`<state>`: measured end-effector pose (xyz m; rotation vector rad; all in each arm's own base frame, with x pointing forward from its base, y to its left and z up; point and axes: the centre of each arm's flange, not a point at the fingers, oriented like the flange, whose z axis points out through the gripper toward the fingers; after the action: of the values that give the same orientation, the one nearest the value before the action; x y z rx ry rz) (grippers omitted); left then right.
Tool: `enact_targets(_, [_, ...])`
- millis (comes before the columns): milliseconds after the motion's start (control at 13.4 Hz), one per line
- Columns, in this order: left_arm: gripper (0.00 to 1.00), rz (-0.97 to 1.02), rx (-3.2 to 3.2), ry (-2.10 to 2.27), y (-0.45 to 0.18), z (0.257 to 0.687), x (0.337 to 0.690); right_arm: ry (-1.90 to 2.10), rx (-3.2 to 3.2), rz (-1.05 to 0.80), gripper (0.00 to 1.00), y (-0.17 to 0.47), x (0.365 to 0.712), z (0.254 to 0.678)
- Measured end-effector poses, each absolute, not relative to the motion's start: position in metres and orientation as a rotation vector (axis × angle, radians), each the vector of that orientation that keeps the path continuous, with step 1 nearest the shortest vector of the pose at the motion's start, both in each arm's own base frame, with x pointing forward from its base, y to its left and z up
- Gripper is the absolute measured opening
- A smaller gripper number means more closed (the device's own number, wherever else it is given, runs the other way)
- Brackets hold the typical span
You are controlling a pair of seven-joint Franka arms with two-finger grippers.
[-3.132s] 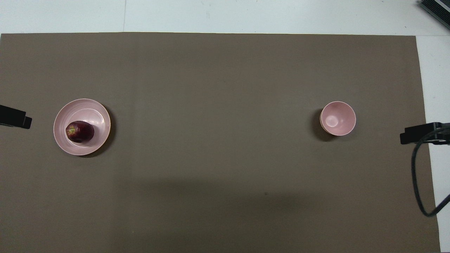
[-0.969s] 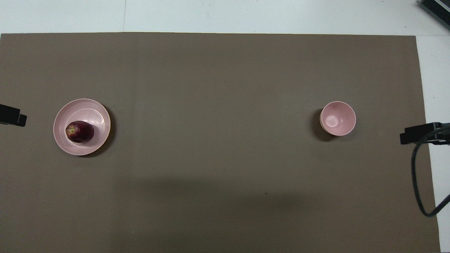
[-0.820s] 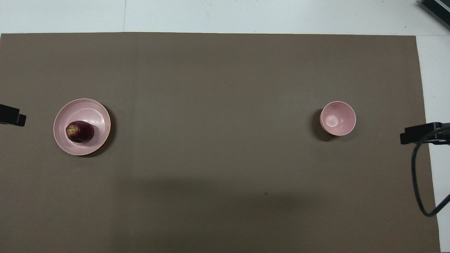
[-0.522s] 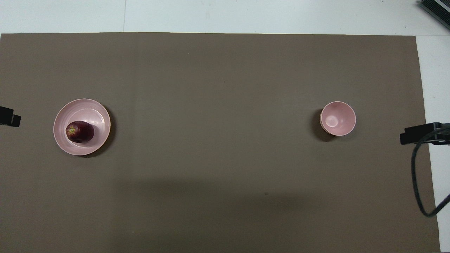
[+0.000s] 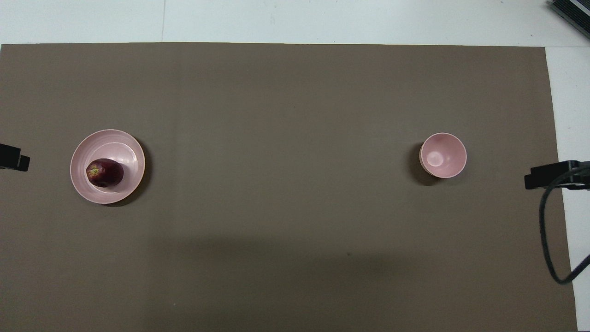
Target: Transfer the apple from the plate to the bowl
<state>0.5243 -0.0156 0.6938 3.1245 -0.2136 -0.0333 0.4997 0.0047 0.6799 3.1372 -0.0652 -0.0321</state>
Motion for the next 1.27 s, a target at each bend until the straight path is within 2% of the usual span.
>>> enact_targets(298, [1.00, 0.005, 3.125, -0.213, -0.014, 0.693, 0.524, -0.065, 3.137, -0.032, 1.00, 0.005, 0.500, 0.680])
enact_targets(522, [1.00, 0.066, 3.126, -0.206, -0.013, 0.676, 0.535, -0.065, 3.137, -0.032, 1.00, 0.005, 0.500, 0.680])
enact_targets(895, [1.00, 0.099, 3.130, -0.156, 0.004, 0.592, 0.558, -0.065, 3.137, -0.032, 1.00, 0.005, 0.500, 0.680])
enact_targets(1268, [1.00, 0.125, 3.129, -0.171, 0.006, 0.513, 0.560, -0.065, 3.137, -0.032, 1.00, 0.005, 0.500, 0.680])
